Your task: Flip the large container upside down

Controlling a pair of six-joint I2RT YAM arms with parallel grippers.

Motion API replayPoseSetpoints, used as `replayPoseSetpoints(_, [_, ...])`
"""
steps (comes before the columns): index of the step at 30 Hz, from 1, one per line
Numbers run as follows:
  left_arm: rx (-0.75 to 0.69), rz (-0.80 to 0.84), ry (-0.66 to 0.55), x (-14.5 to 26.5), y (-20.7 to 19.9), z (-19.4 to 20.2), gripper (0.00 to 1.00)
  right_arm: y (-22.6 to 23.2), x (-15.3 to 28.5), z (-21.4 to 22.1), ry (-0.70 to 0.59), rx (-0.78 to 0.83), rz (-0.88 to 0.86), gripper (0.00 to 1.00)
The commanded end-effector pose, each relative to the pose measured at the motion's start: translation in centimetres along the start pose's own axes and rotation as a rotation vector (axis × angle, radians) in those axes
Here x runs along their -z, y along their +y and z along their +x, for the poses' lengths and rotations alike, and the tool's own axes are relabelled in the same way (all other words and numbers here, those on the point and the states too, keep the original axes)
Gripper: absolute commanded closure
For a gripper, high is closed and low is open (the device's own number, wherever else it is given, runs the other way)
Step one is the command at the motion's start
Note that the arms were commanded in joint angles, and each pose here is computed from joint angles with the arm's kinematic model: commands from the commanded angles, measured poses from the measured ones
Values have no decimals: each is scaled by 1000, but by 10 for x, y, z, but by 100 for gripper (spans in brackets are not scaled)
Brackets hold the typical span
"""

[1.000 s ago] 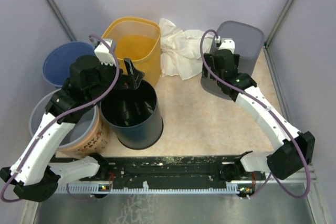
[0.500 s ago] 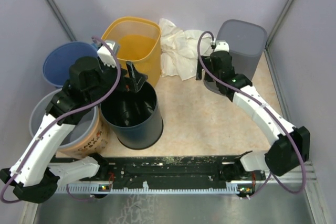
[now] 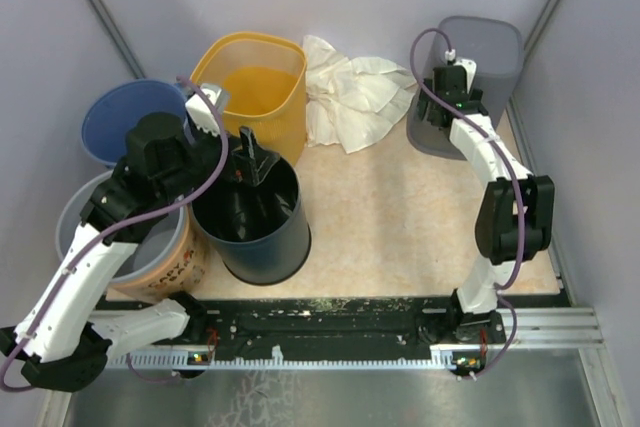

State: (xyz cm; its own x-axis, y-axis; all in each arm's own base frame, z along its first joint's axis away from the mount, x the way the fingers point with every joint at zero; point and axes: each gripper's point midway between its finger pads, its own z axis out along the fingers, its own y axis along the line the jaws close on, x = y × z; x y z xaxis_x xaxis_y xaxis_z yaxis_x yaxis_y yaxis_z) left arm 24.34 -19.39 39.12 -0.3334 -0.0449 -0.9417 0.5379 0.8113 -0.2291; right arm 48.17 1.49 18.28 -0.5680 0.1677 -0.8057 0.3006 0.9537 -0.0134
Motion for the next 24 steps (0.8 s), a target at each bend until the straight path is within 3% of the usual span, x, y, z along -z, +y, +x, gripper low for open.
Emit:
replayPoseSetpoints(1, [-78,17,38,12,0,3,0,-3,22,-27,-72,-57,4,9])
replayPoseSetpoints(10, [-169,-13,267,30,11,36,0,-4,92,12,-111,-170,-201,10])
replayPoseSetpoints(16, [-164,52,407,35,-14,66,2,0,115,35,-105,-197,-301,10])
replayPoseSetpoints(21, [-218,78,528,31,-41,104,1,-9,98,5,-191,-273,-227,10])
replayPoseSetpoints(24, [-223,109,553,30,-48,117,1,-2,57,-27,-211,-394,-185,11])
